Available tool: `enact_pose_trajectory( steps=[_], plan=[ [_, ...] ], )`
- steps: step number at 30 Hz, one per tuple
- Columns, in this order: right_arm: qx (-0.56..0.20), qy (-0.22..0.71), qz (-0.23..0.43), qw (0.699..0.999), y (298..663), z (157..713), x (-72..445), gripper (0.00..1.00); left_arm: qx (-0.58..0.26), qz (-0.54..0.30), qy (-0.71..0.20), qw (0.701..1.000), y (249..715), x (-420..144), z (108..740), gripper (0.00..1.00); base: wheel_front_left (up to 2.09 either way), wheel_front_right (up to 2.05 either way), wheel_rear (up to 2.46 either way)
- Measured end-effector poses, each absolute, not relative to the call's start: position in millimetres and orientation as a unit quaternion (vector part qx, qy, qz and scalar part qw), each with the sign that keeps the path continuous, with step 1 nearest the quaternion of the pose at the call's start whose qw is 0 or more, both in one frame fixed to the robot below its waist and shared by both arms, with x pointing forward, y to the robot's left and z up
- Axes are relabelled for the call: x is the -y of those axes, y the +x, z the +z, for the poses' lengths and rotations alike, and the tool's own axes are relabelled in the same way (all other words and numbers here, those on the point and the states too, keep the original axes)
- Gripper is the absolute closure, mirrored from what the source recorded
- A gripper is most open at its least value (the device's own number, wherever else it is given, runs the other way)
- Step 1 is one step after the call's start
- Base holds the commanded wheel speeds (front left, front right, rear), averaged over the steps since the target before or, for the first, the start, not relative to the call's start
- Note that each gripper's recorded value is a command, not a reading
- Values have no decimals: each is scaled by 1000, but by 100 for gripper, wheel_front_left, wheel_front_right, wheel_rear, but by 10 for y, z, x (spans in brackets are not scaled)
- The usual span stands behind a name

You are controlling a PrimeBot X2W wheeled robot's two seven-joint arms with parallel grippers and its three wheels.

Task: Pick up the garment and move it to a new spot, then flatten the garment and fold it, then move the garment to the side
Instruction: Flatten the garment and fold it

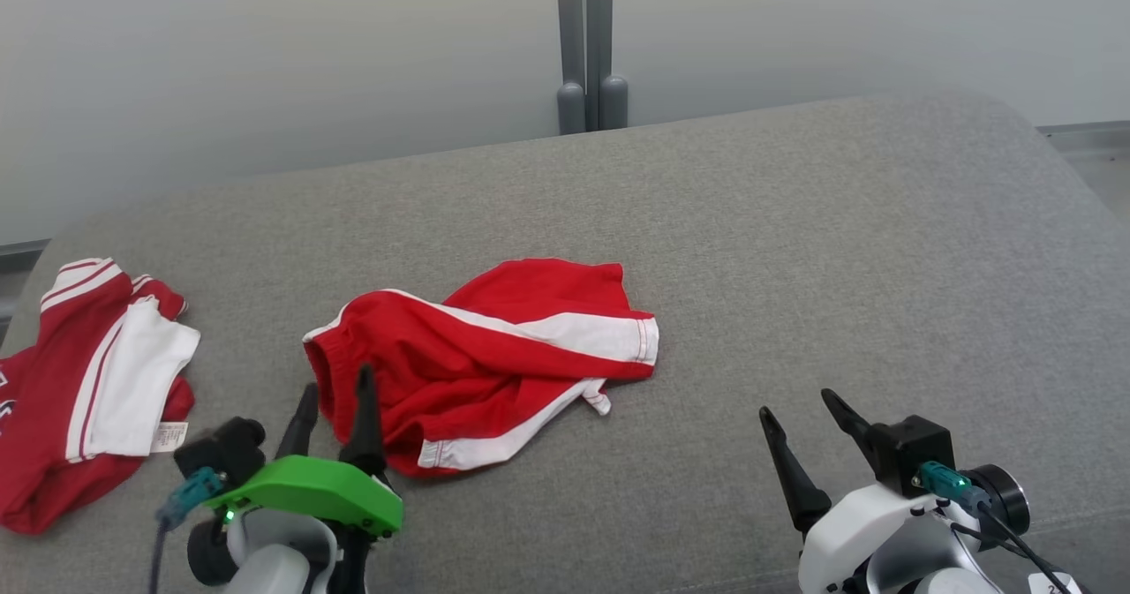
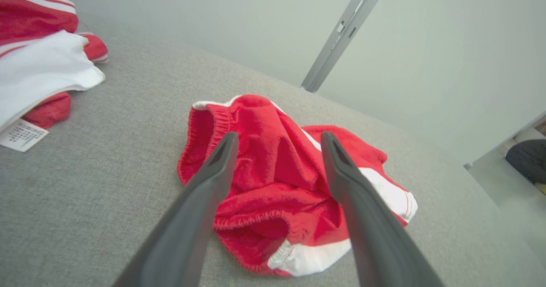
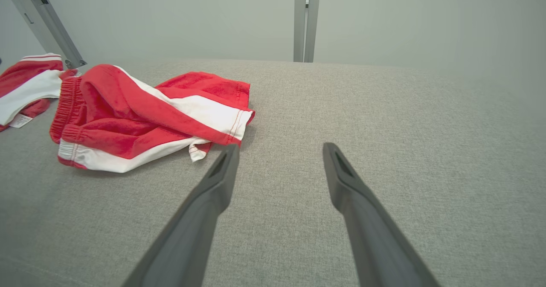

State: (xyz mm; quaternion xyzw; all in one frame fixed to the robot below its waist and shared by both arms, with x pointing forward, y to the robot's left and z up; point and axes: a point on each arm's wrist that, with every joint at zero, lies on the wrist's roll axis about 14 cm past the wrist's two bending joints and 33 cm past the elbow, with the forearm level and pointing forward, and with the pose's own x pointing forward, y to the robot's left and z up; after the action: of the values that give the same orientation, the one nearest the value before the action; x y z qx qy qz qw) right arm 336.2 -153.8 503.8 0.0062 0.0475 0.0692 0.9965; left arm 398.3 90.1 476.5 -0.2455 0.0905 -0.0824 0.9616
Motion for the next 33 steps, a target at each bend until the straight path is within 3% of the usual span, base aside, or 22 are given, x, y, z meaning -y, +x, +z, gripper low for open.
enact_pose_trajectory(
  steps=[4,11,21,33],
  plan=[
    [-51,10,78,996,3368,5011,1481,0,4,-72,-274,959,3915,-1093,5223,0,0,0,0],
    [-56,12,99,993,3403,4973,1353,0,71,-57,-254,963,3617,-1346,5407,0,0,0,0],
    [-83,-9,125,989,3513,4767,1194,0,70,-22,-129,989,3319,-1648,5247,0,0,0,0],
    [-126,-14,159,979,3809,4564,962,0,39,-2,-115,993,3166,-1781,5014,0,0,0,0]
  ],
)
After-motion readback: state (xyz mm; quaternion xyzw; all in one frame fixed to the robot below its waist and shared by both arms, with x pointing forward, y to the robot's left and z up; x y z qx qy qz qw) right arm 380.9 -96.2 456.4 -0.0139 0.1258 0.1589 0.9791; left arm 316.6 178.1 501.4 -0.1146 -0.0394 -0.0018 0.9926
